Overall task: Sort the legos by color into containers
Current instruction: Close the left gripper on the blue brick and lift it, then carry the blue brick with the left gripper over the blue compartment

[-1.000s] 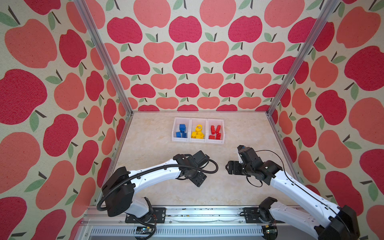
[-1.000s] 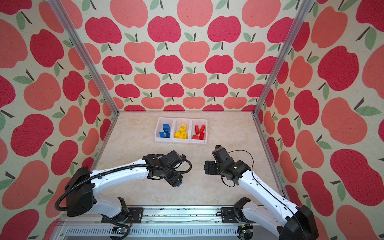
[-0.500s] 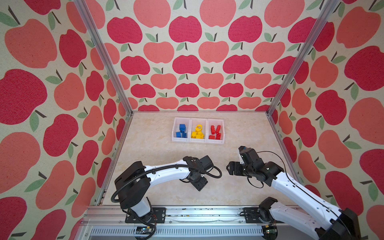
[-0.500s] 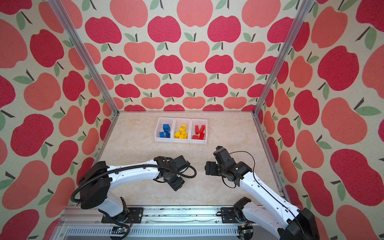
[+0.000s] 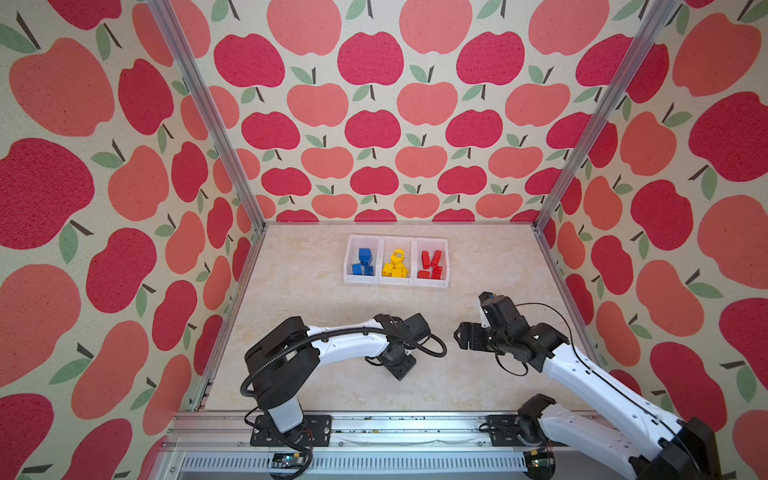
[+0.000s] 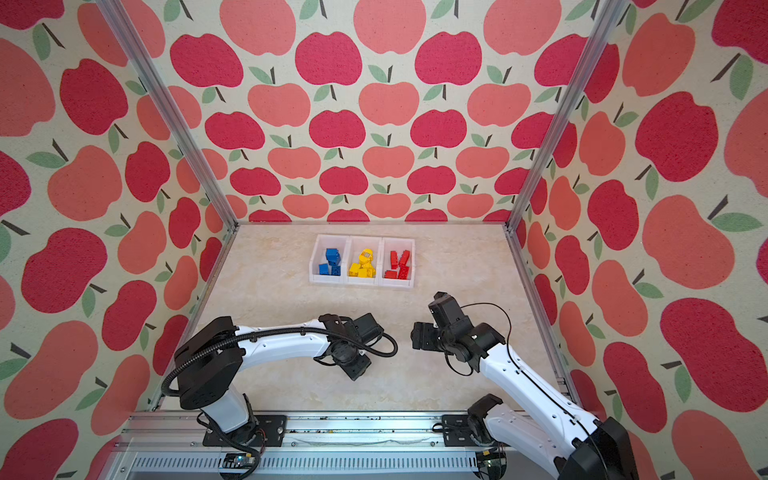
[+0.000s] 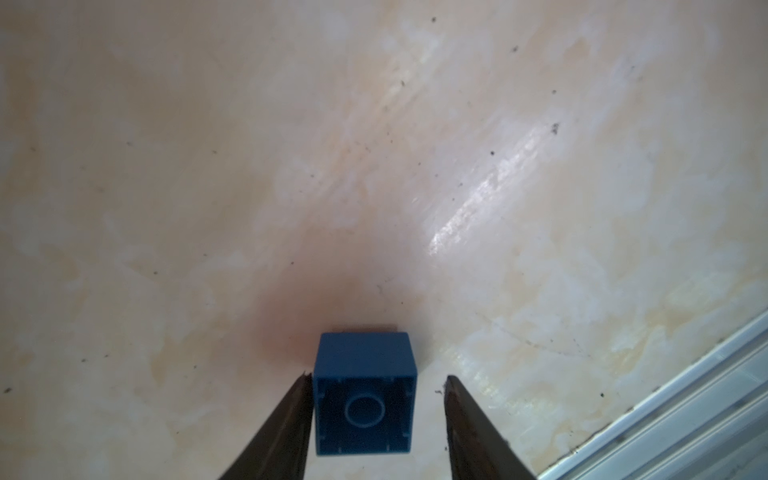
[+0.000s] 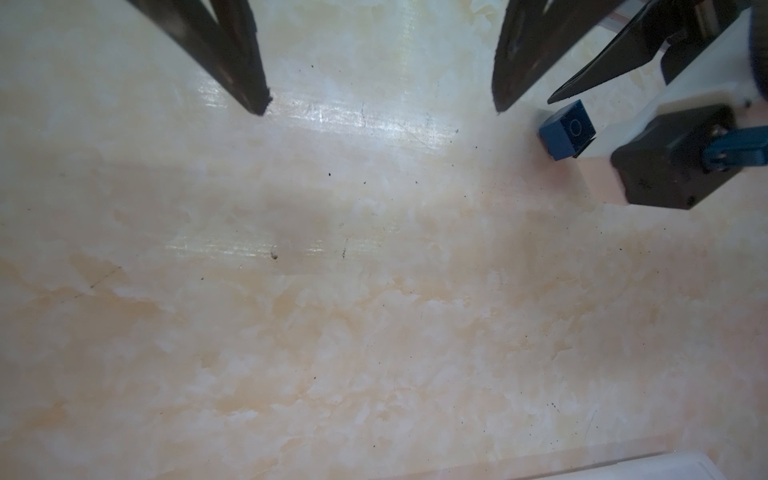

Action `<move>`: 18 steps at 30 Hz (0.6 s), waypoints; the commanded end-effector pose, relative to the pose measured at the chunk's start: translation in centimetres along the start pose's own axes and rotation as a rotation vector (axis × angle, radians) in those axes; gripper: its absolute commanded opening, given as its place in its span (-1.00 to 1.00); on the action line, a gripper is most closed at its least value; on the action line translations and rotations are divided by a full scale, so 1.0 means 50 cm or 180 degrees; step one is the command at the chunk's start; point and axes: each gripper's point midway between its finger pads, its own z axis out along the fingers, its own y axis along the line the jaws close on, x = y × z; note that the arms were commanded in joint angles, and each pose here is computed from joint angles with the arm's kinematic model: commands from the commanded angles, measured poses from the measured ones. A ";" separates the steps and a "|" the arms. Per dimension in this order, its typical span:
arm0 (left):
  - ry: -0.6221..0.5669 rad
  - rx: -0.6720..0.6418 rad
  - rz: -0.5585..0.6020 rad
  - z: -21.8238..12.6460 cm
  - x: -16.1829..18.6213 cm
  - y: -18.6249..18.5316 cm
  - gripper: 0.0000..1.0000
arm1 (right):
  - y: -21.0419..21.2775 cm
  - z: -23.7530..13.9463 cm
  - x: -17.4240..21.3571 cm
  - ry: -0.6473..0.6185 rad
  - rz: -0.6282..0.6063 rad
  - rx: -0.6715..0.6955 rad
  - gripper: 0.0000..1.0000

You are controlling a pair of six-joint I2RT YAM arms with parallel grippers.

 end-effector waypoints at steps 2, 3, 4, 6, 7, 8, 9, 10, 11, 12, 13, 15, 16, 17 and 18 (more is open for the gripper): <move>0.0001 -0.0068 -0.0060 0.009 -0.010 0.008 -0.04 | -0.005 0.000 0.008 0.0035 0.0047 -0.0015 0.73; 0.0011 -0.0072 -0.0070 0.011 -0.009 0.009 -0.07 | -0.005 0.000 0.008 0.0034 0.0049 -0.0016 0.73; 0.0024 -0.0076 -0.0077 0.013 -0.007 0.010 -0.10 | -0.006 0.000 0.008 0.0035 0.0054 -0.0012 0.73; 0.0032 -0.0088 -0.0093 0.015 -0.006 0.012 -0.16 | -0.006 0.000 0.008 0.0036 0.0049 -0.0006 0.73; 0.0039 -0.0102 -0.0104 0.016 -0.005 0.013 -0.19 | -0.007 0.000 0.009 0.0036 0.0049 -0.0003 0.73; 0.0038 -0.0114 -0.0118 0.016 -0.006 0.015 -0.23 | -0.007 0.000 0.007 0.0030 0.0052 -0.0007 0.73; 0.0035 -0.0124 -0.0129 0.015 -0.006 0.016 -0.26 | -0.006 0.000 0.008 0.0034 0.0049 -0.0008 0.73; 0.0024 -0.0131 -0.0138 0.013 -0.007 0.016 -0.28 | -0.006 0.000 0.007 0.0033 0.0052 -0.0010 0.73; 0.0019 -0.0135 -0.0151 0.012 -0.006 0.017 -0.30 | -0.006 0.000 0.007 0.0034 0.0050 -0.0008 0.73; 0.0002 -0.0143 -0.0158 0.009 -0.007 0.018 -0.31 | -0.006 -0.001 0.006 0.0031 0.0056 -0.0008 0.73; -0.0005 -0.0155 -0.0173 0.007 -0.007 0.020 -0.32 | -0.006 0.000 0.007 0.0037 0.0055 -0.0010 0.73; -0.0040 -0.0181 -0.0191 -0.001 -0.008 0.023 -0.34 | -0.005 0.000 0.006 0.0038 0.0053 -0.0019 0.73; -0.0066 -0.0192 -0.0203 -0.006 -0.009 0.025 -0.35 | -0.003 0.000 0.005 0.0035 0.0052 -0.0029 0.73; -0.0087 -0.0205 -0.0221 -0.010 -0.010 0.027 -0.35 | -0.003 0.000 0.005 0.0034 0.0057 -0.0032 0.73; -0.0118 -0.0208 -0.0251 -0.017 -0.010 0.031 -0.36 | -0.002 0.000 0.005 0.0040 0.0054 -0.0038 0.73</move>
